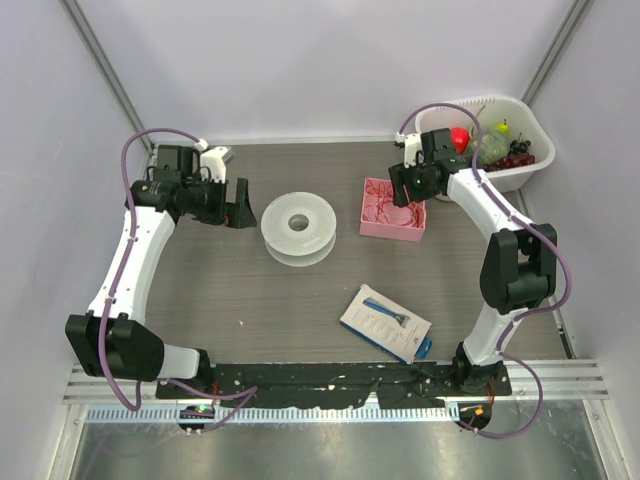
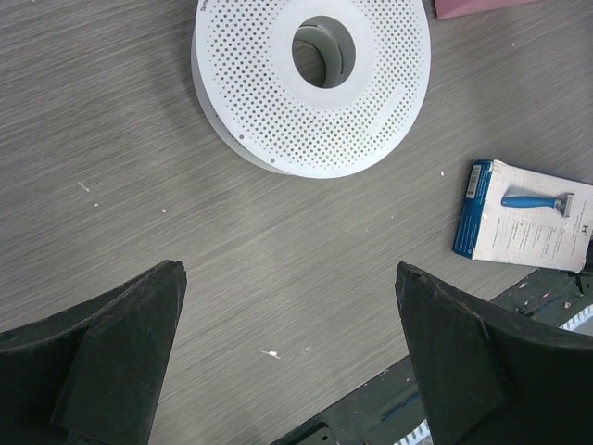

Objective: Wrap the cables

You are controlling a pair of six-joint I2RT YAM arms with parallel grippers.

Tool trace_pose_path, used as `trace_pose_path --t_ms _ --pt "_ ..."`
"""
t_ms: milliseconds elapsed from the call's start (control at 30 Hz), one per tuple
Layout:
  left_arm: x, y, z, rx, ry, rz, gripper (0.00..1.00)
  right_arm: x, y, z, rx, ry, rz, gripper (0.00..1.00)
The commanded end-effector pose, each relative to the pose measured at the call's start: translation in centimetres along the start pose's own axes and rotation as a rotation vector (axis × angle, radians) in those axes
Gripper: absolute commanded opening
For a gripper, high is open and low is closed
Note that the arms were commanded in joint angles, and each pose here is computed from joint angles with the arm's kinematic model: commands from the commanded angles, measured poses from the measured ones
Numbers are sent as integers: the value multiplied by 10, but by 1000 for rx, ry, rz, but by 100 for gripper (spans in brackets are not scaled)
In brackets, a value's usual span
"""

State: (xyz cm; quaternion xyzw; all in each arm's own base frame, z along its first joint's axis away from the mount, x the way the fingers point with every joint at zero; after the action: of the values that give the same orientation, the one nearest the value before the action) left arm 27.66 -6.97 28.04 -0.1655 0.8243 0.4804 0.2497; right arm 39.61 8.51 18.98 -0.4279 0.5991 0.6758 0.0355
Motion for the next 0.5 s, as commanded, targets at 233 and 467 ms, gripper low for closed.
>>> trace_pose_path --t_ms 233,467 --pt "-8 0 -6 48 -25 -26 100 -36 21 26 -204 -6 -152 69" --pt "-11 -2 -6 47 -21 -30 100 -46 -2 31 -203 -56 -145 68"
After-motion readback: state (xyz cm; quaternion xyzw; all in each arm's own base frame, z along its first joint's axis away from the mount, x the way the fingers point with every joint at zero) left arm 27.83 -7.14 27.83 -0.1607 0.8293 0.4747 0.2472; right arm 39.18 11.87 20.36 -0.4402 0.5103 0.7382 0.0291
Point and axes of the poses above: each gripper's point midway between its finger pads, its own y axis back along the fingers, its own z axis along the line the jaws close on, x = y × z, the point moved 7 cm from there along y, back along the fingers, and after that the axes turned 10 degrees about y, right-handed, at the moved point
